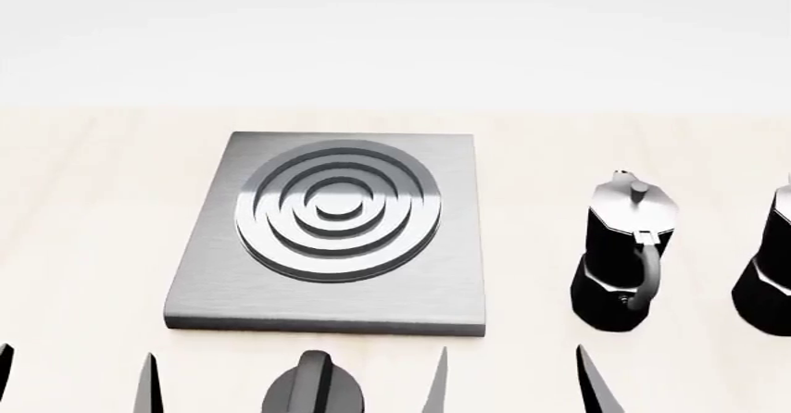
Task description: Put both moka pots on the stove.
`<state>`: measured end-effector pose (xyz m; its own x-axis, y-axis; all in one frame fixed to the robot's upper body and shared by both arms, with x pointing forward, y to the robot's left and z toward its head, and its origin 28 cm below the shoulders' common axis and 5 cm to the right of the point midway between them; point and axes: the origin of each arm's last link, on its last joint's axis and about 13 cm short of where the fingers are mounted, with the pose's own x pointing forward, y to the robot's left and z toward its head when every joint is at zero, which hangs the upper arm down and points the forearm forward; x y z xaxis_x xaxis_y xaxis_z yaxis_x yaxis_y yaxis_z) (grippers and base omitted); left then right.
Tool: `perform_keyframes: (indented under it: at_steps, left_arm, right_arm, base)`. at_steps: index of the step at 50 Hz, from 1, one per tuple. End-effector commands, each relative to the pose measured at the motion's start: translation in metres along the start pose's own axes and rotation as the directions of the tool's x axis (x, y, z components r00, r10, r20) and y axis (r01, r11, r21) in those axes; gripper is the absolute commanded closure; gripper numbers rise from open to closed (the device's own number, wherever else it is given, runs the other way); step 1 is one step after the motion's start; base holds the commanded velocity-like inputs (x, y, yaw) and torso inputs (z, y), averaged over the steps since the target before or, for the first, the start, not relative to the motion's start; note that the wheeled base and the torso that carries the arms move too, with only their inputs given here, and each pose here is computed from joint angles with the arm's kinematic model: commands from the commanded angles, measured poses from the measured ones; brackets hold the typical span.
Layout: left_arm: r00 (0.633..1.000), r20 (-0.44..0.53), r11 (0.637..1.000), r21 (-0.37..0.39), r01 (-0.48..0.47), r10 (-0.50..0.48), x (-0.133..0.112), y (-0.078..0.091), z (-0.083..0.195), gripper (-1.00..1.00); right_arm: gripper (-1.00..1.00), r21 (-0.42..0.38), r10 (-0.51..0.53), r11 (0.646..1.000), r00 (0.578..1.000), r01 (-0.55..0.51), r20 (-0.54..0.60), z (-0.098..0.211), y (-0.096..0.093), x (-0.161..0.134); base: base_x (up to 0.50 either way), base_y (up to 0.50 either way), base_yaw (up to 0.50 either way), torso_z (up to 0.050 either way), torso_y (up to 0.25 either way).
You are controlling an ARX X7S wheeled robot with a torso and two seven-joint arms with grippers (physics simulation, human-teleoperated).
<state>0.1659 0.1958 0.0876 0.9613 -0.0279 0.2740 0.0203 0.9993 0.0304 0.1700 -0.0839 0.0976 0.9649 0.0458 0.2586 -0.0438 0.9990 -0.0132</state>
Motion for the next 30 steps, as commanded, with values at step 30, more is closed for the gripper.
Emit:
perform_keyframes:
  at_steps: [30]
  left_arm:
    - [1.0,0.004,1.0,-0.019,-0.019,0.019,0.001,0.004,0.0,-1.0]
  right_arm:
    - [-1.0,-0.152,-0.141,0.981,0.984,0.124,-0.105,0.057,-0.073,0.088]
  base:
    - [0.0,0.0,0.0,0.0,0.0]
